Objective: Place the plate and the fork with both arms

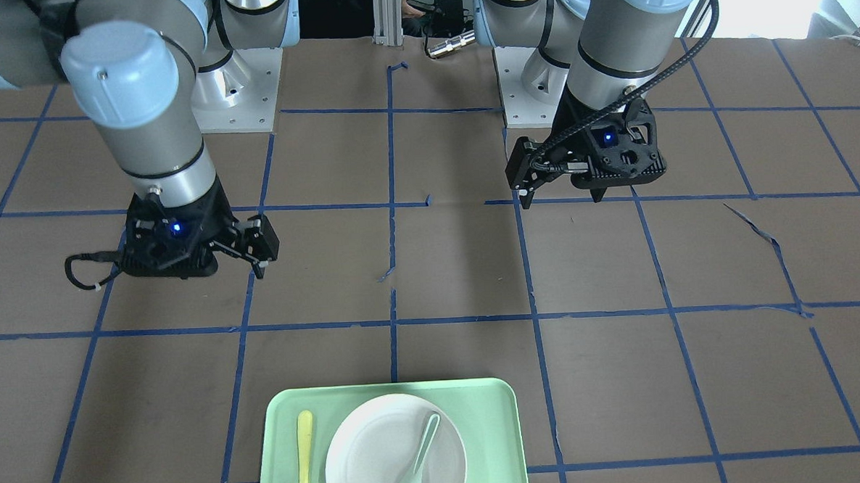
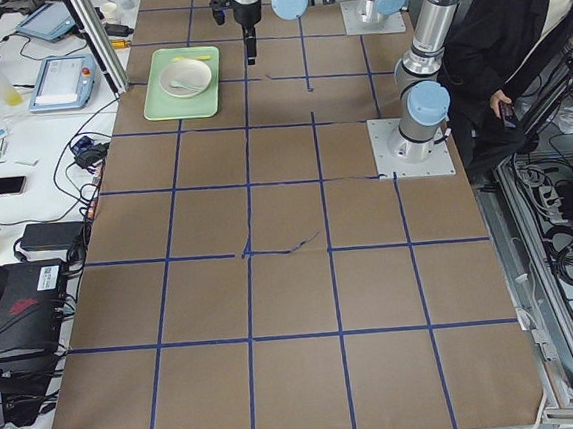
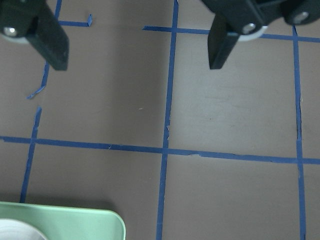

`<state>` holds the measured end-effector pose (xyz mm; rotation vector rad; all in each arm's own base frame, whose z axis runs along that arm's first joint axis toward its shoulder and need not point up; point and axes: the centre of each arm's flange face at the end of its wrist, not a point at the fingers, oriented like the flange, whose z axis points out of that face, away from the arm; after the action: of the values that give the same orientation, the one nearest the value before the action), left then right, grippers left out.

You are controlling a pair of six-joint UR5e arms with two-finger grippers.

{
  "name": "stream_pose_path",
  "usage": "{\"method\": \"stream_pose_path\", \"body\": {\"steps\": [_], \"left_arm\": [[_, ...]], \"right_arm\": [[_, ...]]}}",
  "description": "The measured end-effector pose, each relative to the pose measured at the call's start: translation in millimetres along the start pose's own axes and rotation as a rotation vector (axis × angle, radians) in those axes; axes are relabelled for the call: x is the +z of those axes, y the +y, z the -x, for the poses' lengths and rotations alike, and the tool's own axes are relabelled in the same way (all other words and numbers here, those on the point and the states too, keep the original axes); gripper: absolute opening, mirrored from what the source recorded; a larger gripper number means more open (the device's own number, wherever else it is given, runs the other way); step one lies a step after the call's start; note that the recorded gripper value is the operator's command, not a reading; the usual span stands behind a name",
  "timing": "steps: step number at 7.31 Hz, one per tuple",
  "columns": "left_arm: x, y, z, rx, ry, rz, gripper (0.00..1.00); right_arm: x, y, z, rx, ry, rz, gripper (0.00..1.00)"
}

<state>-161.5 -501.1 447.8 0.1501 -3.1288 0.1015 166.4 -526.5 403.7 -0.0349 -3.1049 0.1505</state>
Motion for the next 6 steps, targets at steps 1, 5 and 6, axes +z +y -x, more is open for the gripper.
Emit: {"method": "stream_pose_path", "body": {"steps": [1, 5, 6], "left_arm": [[-1.1, 0.8, -0.2, 0.0, 0.0, -0.001, 1.0], [-3.3, 1.1, -0.4, -0.001, 0.001, -0.005, 1.0], [-3.8, 0.9, -0.4, -0.001, 0.001, -0.007, 1.0]], "right_arm": [[-32.1, 28.5, -5.0, 0.007, 0.002, 0.016, 1.0], [-83.6, 47.4, -6.0, 0.007, -0.01, 0.013, 1.0], [-81.3, 38.0, -3.4, 0.003, -0.011, 0.035, 1.0]]}}
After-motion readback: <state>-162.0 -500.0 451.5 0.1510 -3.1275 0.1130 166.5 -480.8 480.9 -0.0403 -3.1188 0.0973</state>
